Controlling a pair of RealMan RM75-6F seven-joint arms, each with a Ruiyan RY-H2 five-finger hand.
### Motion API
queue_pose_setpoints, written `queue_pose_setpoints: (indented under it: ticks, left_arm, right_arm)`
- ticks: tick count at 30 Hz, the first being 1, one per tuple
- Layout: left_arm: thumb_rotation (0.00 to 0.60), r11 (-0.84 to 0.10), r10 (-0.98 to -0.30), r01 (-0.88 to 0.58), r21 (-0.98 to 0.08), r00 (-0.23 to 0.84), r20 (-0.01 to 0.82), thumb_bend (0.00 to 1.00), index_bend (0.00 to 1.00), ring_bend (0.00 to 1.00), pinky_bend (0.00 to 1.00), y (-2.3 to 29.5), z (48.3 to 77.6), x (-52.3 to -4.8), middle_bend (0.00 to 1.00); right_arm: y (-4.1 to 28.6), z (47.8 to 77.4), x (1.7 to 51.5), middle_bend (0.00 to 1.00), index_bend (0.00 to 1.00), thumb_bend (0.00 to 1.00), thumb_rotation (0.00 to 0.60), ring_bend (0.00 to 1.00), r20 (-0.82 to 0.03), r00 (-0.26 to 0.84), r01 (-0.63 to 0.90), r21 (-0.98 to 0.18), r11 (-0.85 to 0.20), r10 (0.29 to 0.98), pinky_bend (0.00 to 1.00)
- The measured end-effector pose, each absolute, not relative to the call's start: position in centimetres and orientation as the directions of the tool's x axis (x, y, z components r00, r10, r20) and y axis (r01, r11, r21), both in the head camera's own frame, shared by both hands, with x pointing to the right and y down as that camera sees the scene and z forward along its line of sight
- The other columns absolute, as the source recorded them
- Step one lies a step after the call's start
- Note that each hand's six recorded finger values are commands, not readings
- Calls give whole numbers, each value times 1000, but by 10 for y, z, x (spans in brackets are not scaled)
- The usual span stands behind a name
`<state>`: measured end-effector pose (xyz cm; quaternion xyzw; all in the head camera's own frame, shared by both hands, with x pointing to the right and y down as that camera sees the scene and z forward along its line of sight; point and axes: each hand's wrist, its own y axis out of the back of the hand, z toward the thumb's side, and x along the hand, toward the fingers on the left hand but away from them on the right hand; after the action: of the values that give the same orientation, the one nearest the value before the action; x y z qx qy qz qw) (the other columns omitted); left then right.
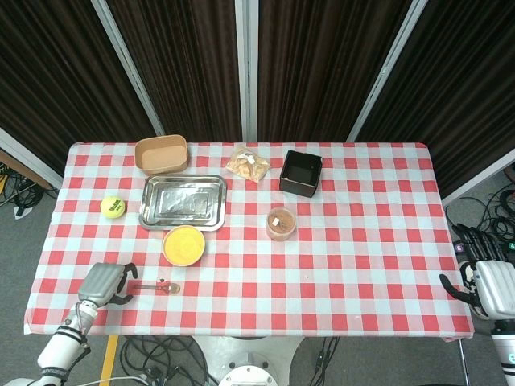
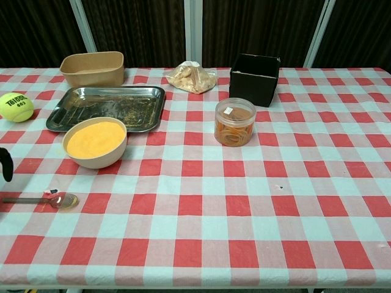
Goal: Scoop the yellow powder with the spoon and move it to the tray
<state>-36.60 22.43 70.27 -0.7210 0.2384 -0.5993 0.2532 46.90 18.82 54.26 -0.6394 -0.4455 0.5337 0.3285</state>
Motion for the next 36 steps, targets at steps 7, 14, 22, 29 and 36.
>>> queue_pose_setpoints:
  ticks: [7, 14, 22, 29, 36]
  left_arm:
    - [600, -777, -627, -53, -628, 164, 762, 291, 537, 913, 1000, 229, 716, -356, 883]
    - [600, -786, -616, -58, -615, 160, 771, 336, 538, 921, 1000, 228, 723, -348, 891]
    - [600, -789, -612, -56, -612, 159, 774, 343, 561, 924, 1000, 228, 729, -339, 897]
    - [600, -795, -605, -52, -604, 149, 782, 354, 584, 926, 1000, 229, 733, -339, 901]
    - [600, -795, -604, -51, -604, 144, 784, 377, 597, 926, 1000, 230, 736, -339, 903]
  right_arm:
    - [189, 544, 471, 63, 0, 238, 600, 0, -394, 27, 220, -894, -390, 919, 0]
    - [189, 544, 473, 63, 0, 239, 600, 0, -395, 23, 220, -894, -390, 918, 0]
    - [190, 545, 475, 63, 0, 238, 600, 0, -399, 17, 221, -893, -393, 917, 0]
    - [191, 546, 477, 64, 0, 239, 600, 0, -402, 13, 222, -892, -394, 916, 0]
    - [191, 546, 477, 64, 0, 239, 600, 0, -402, 11, 222, -892, -394, 915, 0]
